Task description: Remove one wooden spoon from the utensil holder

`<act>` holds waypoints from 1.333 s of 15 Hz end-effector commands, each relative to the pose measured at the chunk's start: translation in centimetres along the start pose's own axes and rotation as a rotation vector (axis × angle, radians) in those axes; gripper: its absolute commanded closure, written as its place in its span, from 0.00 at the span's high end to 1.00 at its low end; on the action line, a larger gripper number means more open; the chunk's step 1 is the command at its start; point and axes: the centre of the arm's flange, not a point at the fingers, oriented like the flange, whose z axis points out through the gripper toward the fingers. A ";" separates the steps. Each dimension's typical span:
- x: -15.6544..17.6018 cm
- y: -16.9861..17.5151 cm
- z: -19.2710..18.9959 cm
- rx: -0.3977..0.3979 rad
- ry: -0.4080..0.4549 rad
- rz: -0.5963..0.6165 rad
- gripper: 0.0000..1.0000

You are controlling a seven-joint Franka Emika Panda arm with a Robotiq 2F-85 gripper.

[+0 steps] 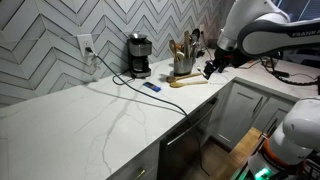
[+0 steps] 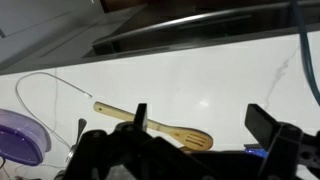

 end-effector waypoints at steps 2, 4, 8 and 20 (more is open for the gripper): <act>0.0 0.0 0.0 0.000 0.000 0.000 1.00; 0.0 0.0 0.0 0.000 0.000 0.000 1.00; 0.6 0.1 0.1 -0.002 0.017 0.005 1.00; 18.7 1.4 -1.7 -0.027 0.523 0.016 1.00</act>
